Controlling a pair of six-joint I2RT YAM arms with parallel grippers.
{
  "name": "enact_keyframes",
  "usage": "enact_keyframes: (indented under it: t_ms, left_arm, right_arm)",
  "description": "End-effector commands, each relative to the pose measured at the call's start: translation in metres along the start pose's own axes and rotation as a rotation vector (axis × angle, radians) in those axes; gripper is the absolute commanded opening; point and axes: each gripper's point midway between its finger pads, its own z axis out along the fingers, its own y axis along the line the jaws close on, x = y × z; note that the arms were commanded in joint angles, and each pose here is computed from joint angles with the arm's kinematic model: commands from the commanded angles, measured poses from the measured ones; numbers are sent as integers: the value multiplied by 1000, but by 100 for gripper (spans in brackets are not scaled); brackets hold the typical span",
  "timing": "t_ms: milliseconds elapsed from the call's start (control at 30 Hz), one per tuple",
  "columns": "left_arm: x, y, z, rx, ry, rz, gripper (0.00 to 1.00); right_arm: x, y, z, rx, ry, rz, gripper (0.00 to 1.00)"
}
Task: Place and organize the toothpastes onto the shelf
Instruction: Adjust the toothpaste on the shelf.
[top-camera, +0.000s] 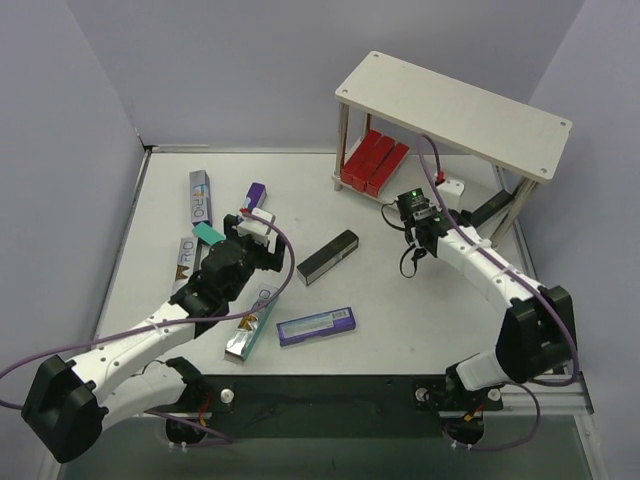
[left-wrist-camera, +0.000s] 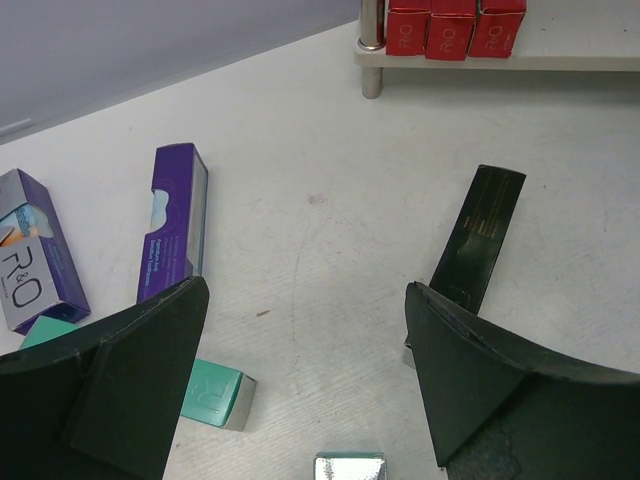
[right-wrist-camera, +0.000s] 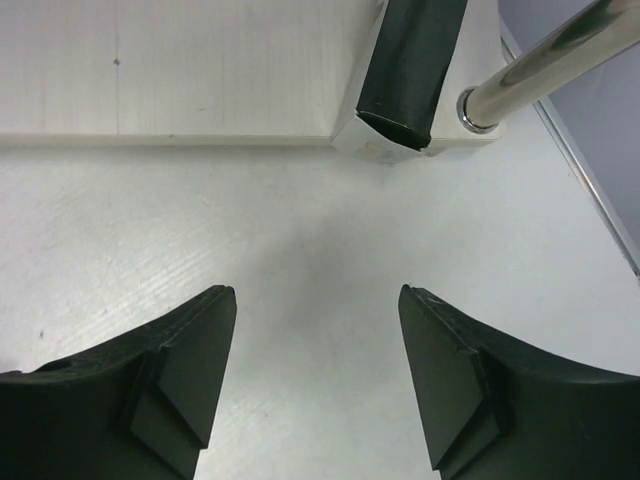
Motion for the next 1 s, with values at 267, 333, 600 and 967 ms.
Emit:
enact_keyframes:
  t_ms: [267, 333, 600, 967]
  left_arm:
    - [-22, -3, 0, 19, -37, 11, 91]
    - [-23, -2, -1, 14, -40, 10, 91]
    - [-21, 2, -1, -9, -33, 44, 91]
    - [-23, 5, -3, -27, -41, 61, 91]
  right_arm:
    - [-10, -32, -13, -78, 9, -366, 70]
    - [-13, -37, -6, -32, 10, -374, 70]
    - [-38, -27, 8, 64, 10, -948, 76]
    - [-35, -28, 35, 284, 65, -1250, 85]
